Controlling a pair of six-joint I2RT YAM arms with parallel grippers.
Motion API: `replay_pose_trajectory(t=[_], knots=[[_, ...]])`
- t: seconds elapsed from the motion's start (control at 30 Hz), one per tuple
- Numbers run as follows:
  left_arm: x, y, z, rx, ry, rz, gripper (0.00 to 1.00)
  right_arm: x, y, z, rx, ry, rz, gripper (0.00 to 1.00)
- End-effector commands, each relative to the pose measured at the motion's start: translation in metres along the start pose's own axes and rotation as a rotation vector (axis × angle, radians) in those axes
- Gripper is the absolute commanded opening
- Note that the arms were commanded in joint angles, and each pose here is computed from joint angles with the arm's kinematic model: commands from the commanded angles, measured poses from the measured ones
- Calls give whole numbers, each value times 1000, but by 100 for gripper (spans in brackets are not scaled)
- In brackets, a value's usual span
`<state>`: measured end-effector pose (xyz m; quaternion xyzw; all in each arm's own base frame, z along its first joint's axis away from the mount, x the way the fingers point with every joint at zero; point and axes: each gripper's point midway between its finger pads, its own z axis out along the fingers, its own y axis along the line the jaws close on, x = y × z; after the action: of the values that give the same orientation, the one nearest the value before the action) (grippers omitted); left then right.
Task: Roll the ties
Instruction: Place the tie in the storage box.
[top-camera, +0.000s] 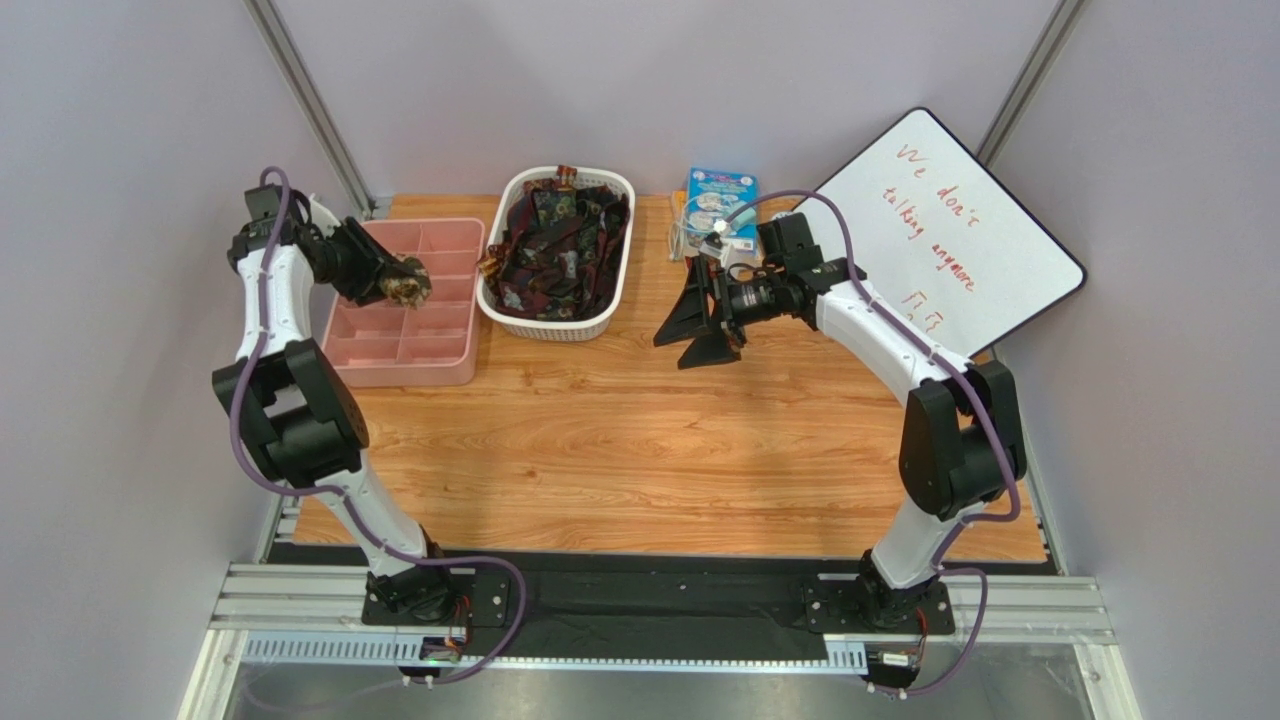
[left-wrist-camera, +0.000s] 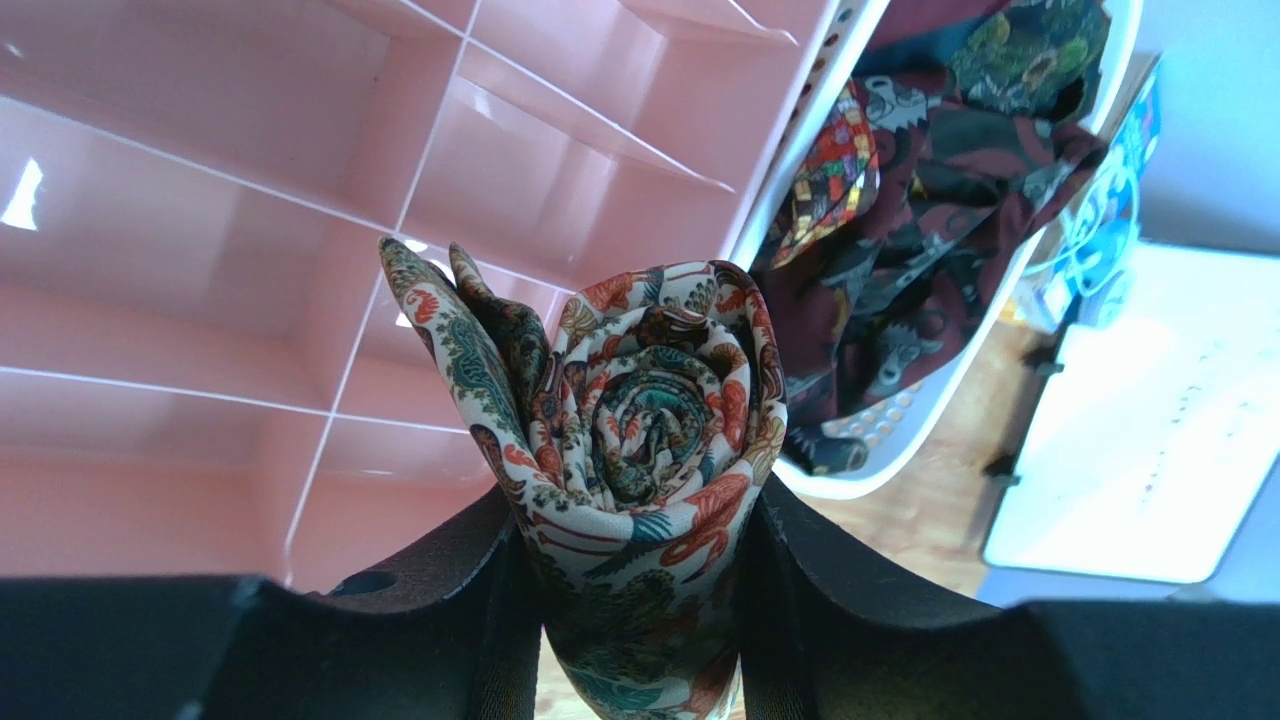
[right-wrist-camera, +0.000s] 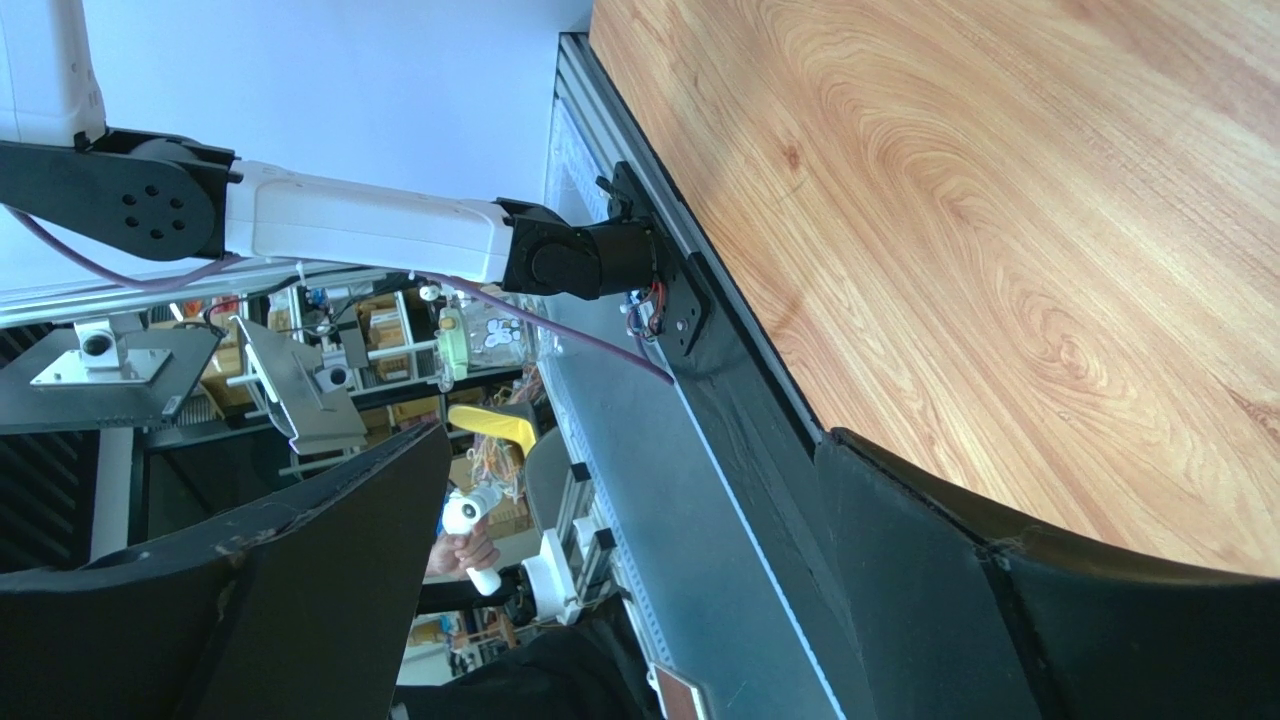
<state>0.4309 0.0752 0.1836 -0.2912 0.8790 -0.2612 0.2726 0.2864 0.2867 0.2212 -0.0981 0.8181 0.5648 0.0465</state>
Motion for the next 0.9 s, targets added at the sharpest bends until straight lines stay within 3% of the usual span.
replay_pose_trajectory(t=[0.0,0.2,0.57,0.87], knots=[[-14,-10,-5,7,-84,-128,0,-4,7,-2,-23,3,-31,100],[-31,8,-10,-24,-218,-179,0,-4,5,-1,-24,11,-20,100],[-61,35,-26,-6,-330,-290,0,-1,1,-1,-22,19,-17,100],[-31,80,-14,-174,-272,-447,0,-4,-1,1,-23,25,-7,100]])
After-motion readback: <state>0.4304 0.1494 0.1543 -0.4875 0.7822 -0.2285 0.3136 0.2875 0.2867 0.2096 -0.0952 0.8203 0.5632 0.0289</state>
